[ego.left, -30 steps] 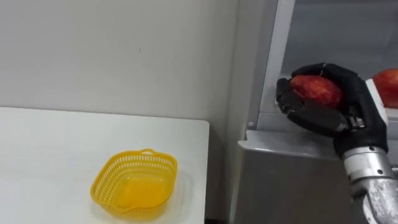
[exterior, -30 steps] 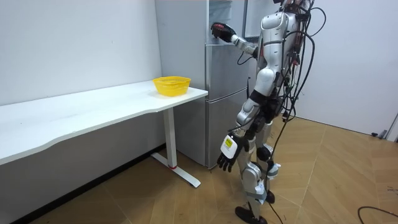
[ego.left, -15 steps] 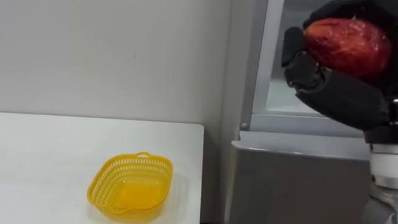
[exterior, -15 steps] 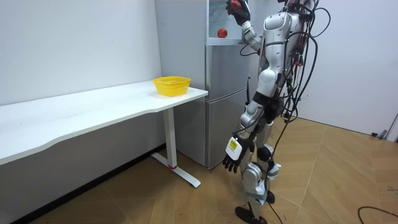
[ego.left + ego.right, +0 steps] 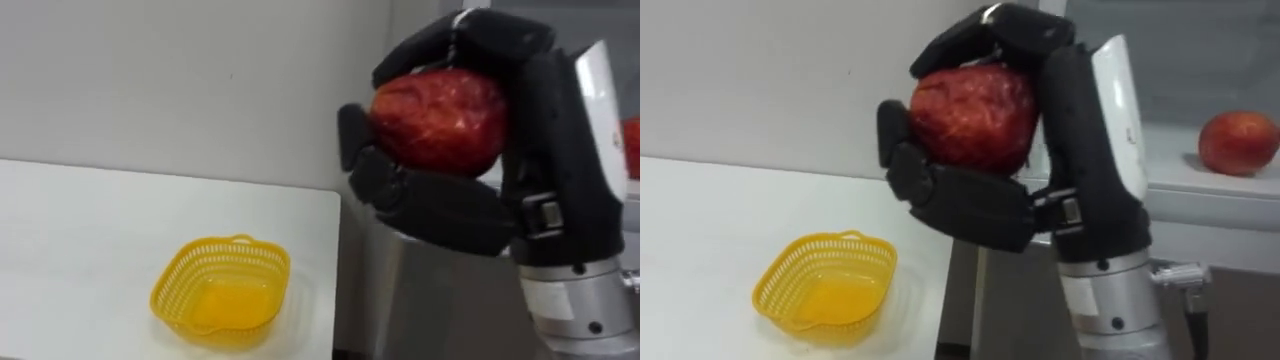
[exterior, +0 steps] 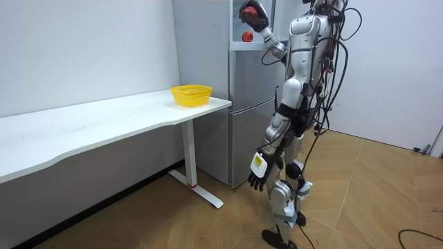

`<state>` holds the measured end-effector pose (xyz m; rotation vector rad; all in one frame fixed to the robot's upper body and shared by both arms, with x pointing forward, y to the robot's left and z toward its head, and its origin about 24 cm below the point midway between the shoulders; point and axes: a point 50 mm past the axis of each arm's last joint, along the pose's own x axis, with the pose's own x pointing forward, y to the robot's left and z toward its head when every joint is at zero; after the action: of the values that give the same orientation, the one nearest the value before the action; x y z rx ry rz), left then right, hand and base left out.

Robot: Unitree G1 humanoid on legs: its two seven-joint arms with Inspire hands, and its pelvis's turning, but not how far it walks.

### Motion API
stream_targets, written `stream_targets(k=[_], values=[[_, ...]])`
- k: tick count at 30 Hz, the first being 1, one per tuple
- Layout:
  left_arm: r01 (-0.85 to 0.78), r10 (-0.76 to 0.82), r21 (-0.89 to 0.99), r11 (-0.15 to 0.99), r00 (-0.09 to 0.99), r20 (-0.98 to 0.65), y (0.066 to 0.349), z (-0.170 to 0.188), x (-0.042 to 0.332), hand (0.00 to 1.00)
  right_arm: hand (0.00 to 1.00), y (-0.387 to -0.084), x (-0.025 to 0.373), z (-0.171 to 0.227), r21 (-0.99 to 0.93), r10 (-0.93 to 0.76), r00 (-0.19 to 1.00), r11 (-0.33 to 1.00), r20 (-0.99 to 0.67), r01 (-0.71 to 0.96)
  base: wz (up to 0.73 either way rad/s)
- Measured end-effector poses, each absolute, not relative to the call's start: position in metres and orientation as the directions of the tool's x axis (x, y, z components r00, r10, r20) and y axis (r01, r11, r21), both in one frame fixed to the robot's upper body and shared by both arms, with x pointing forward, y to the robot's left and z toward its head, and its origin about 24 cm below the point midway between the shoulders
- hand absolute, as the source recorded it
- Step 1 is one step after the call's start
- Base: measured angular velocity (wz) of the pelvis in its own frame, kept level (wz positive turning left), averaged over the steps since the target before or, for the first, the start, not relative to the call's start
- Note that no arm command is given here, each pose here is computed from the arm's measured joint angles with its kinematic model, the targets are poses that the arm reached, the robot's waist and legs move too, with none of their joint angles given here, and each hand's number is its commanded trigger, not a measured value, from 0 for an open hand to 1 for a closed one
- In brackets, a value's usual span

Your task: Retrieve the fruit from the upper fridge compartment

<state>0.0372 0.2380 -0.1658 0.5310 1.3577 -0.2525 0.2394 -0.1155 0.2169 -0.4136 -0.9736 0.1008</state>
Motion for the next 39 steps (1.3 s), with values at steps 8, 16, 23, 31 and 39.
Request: stream_targets(k=[8,16,23,31,39], values=[[0.491,0.124,0.214,0.844,0.210,-0.970,0.243,-0.164,0.045,0.00,1.00,-0.093,0.259,0.215,-0.532,0.406,0.572,0.844,0.713,0.064,0.15],[0.499,0.119,0.220,0.838,0.227,-0.967,0.244,-0.162,0.055,0.00,1.00,-0.098,0.296,0.193,-0.600,0.364,0.697,0.791,0.618,0.119,0.15],[0.500,0.121,0.208,0.841,0.200,-0.972,0.247,-0.162,0.052,0.00,1.00,-0.095,0.309,0.171,-0.659,0.374,0.770,0.748,0.517,0.078,0.14],[0.501,0.143,0.228,0.835,0.204,-0.969,0.254,-0.160,0.059,0.00,1.00,-0.090,0.330,0.125,-0.769,0.412,0.867,0.637,0.282,-0.053,0.02],[0.502,0.164,0.242,0.830,0.196,-0.967,0.263,-0.156,0.065,0.00,1.00,-0.104,0.345,0.105,-0.753,0.355,0.926,0.642,0.128,-0.142,0.09]])
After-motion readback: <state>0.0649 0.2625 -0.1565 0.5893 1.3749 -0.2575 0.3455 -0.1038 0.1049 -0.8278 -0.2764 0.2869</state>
